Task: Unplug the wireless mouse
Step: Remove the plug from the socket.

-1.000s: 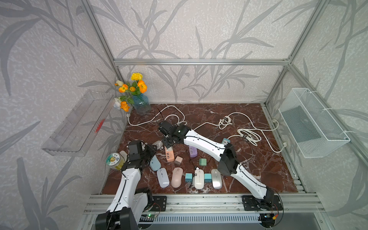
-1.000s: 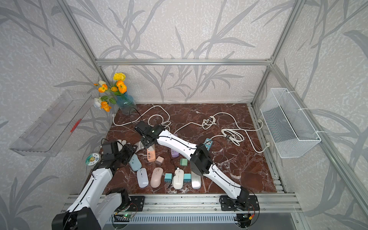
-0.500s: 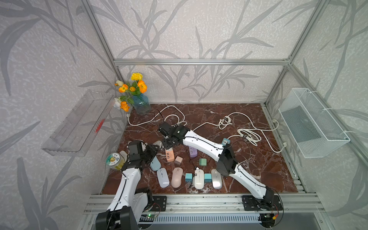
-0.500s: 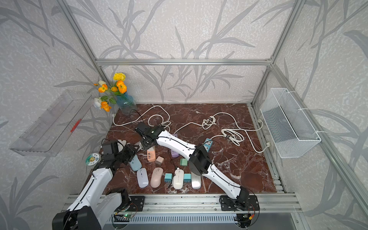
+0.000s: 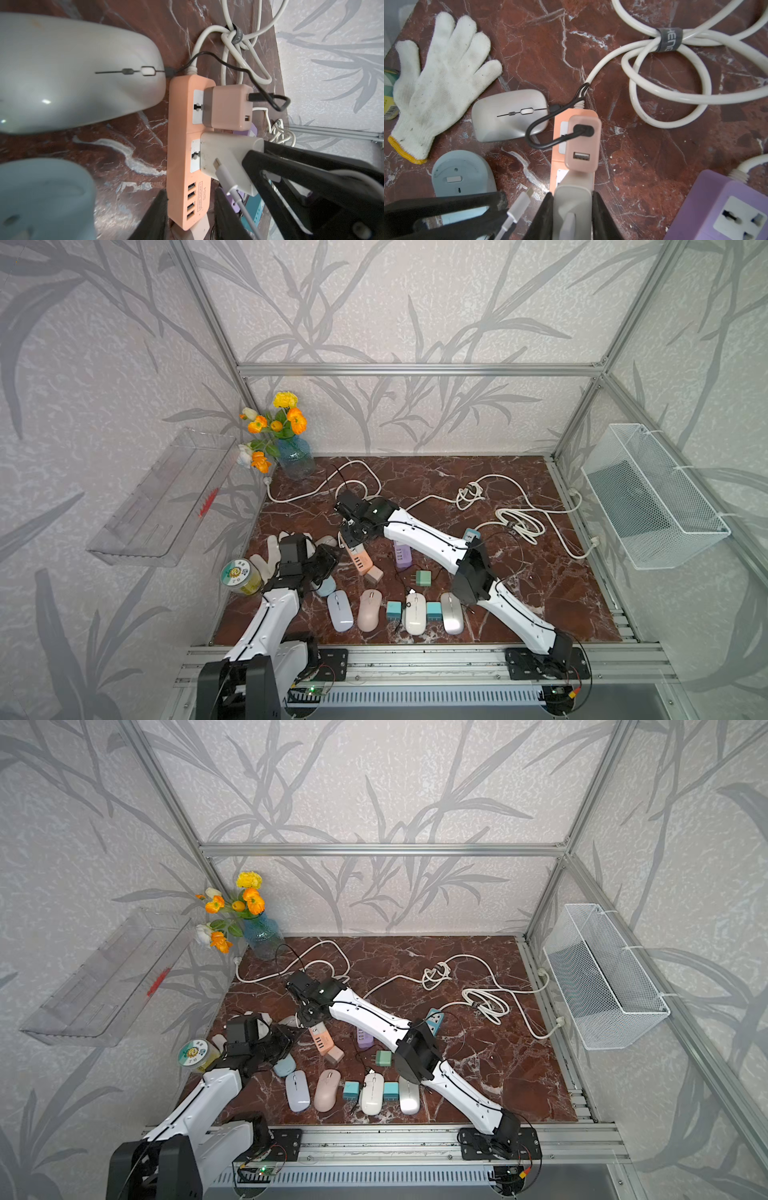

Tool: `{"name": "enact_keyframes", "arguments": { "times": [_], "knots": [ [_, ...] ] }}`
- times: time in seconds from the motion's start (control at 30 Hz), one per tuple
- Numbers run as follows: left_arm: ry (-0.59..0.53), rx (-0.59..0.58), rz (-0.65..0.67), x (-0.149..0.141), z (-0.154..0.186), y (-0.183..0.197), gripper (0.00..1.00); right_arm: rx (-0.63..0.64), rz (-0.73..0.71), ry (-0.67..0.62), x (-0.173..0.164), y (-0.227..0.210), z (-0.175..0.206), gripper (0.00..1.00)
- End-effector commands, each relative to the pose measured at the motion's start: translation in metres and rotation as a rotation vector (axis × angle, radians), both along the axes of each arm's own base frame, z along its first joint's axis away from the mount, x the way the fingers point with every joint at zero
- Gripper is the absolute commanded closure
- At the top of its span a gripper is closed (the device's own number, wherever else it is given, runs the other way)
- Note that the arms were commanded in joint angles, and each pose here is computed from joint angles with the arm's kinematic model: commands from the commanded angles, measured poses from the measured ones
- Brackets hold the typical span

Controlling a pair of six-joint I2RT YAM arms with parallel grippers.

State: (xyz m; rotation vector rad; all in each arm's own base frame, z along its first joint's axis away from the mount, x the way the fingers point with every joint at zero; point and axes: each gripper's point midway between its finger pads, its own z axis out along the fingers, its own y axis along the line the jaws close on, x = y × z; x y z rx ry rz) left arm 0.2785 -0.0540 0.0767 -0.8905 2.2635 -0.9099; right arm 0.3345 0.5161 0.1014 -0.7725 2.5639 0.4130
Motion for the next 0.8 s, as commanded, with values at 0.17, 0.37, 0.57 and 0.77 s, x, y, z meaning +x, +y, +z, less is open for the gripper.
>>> {"name": "enact_keyframes", "arguments": {
  "times": [0.17,0.37,0.57,0.77],
  "knots": [
    [-0.041,-0.013,0.078,0.024,0.003,0.003,0.77,-0.085,-0.017,0.014,0.01,-0.032,-0.002,0.76],
    [-0.063,0.014,0.082,0.03,0.014,0.007,0.78,-0.09,-0.005,0.058,0.003,-0.029,-0.017,0.6],
    [-0.054,0.015,0.072,0.026,0.01,0.006,0.78,-0.082,-0.008,0.054,0.004,-0.028,-0.017,0.65],
    [-0.063,-0.011,0.066,0.033,0.007,0.002,0.81,-0.068,0.001,0.042,0.005,-0.026,-0.01,0.81]
  ]
}}
